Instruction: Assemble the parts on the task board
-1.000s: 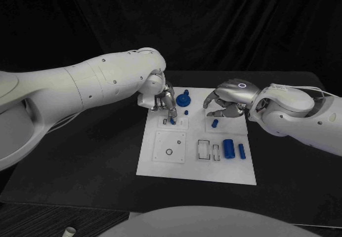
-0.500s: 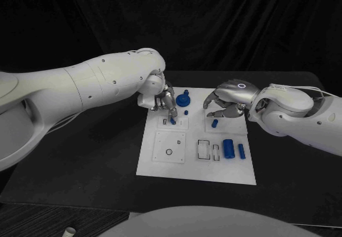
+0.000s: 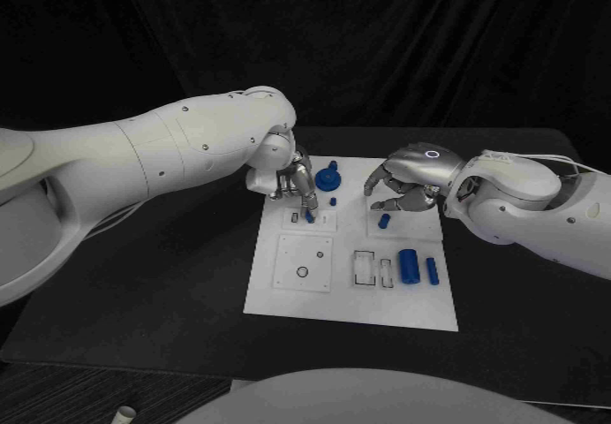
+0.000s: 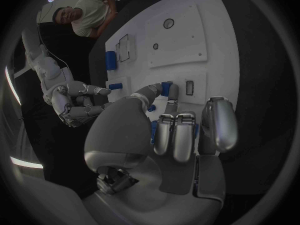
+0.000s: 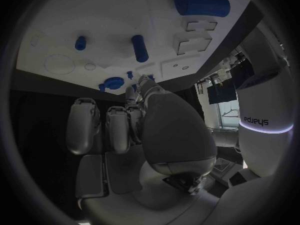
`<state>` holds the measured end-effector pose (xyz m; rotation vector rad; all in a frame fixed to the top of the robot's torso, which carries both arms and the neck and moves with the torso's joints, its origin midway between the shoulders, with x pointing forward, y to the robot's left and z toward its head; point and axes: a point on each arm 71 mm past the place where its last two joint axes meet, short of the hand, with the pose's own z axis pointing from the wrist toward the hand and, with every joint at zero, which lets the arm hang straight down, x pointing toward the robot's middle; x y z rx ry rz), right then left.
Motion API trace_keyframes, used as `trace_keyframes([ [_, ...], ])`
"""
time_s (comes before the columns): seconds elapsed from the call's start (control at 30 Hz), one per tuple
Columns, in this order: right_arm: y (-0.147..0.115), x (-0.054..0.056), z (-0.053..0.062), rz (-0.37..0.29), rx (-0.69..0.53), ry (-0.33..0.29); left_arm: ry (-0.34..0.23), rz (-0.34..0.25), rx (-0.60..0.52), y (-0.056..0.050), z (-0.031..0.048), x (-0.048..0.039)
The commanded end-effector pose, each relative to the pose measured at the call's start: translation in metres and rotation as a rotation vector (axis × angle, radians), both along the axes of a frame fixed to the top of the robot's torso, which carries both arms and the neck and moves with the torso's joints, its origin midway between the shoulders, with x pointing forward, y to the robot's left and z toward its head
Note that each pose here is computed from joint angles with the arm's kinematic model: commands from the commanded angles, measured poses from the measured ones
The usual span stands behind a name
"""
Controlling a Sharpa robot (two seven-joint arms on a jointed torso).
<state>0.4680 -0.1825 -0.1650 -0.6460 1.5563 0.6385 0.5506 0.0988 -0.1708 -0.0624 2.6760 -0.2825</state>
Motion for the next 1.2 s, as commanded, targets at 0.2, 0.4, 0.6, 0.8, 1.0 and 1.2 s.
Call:
trace_keyframes([
  [0.2,-0.0007,0.0006,-0.0018,-0.019,-0.01,0.008,0.024,0.017,0.071,0.0047,-0.0103,-0.0034],
  [0.4,-0.0008,0.0007,-0.0022,-0.02,-0.012,0.01,0.024,0.016,0.068,0.0029,-0.0114,-0.004],
  [0.6,-0.0007,0.0007,-0.0023,-0.02,-0.013,0.01,0.028,0.013,0.069,0.0025,-0.0124,-0.0045],
  [0.8,-0.0006,0.0007,-0.0025,-0.02,-0.012,0.011,0.031,0.013,0.069,0.0027,-0.0138,-0.0047],
  [1.0,-0.0009,0.0005,-0.003,-0.02,-0.013,0.012,0.028,0.018,0.065,0.0019,-0.015,-0.0048],
  [1.2,-0.0012,0.0004,-0.0038,-0.02,-0.015,0.015,0.025,0.023,0.063,0.0022,-0.0156,-0.0045],
])
